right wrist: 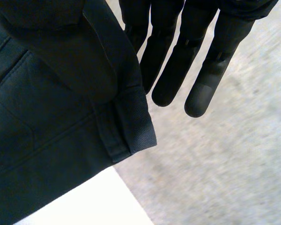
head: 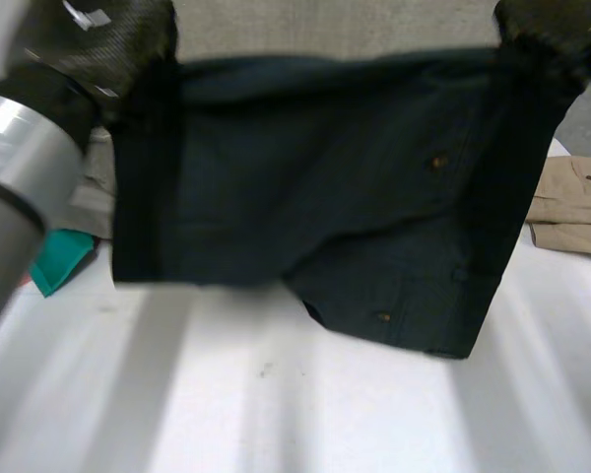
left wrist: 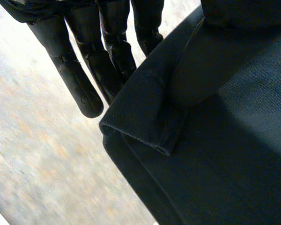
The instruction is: Fold the laundry.
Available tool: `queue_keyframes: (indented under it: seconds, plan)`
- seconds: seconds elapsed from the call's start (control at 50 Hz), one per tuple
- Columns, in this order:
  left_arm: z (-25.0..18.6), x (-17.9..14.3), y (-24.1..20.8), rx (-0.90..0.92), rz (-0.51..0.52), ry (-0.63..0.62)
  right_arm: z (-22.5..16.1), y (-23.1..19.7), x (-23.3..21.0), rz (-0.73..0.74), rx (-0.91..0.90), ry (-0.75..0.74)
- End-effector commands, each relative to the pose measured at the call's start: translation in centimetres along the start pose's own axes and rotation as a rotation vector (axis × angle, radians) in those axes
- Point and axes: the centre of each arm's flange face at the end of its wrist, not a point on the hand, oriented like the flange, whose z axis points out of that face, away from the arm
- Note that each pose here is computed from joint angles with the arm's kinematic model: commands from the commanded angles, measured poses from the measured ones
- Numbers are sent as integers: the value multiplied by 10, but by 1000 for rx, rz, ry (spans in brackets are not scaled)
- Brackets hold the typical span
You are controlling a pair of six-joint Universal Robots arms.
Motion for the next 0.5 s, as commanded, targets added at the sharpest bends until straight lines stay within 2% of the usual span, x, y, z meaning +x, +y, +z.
queue_keyframes:
  seconds: [0.02,0.12,0.18,0.2,0.22,0.26,0.3,0.36,0.42,0.5]
  plan:
    - [51,28,68,-160,89,53,42,52,-37,-13,-140,-100]
    - [94,29,78,-107,169,19,86,78,-52,-17,-120,-67]
    - [130,22,60,48,194,-63,108,75,-45,-17,-40,28]
    - [138,18,50,101,195,-94,122,63,-35,-24,51,124]
    - [153,7,25,224,206,-166,128,55,-27,-26,104,181]
    - [164,-6,-4,356,224,-244,139,37,-13,-30,222,287]
    - [172,-22,-43,525,238,-357,146,7,5,-36,406,417]
    - [169,-38,-72,637,223,-440,146,-21,19,-37,582,529]
    - [168,-43,-76,660,181,-457,145,-28,22,-34,630,552]
    - [167,-24,-58,584,133,-401,149,-19,15,-35,601,526]
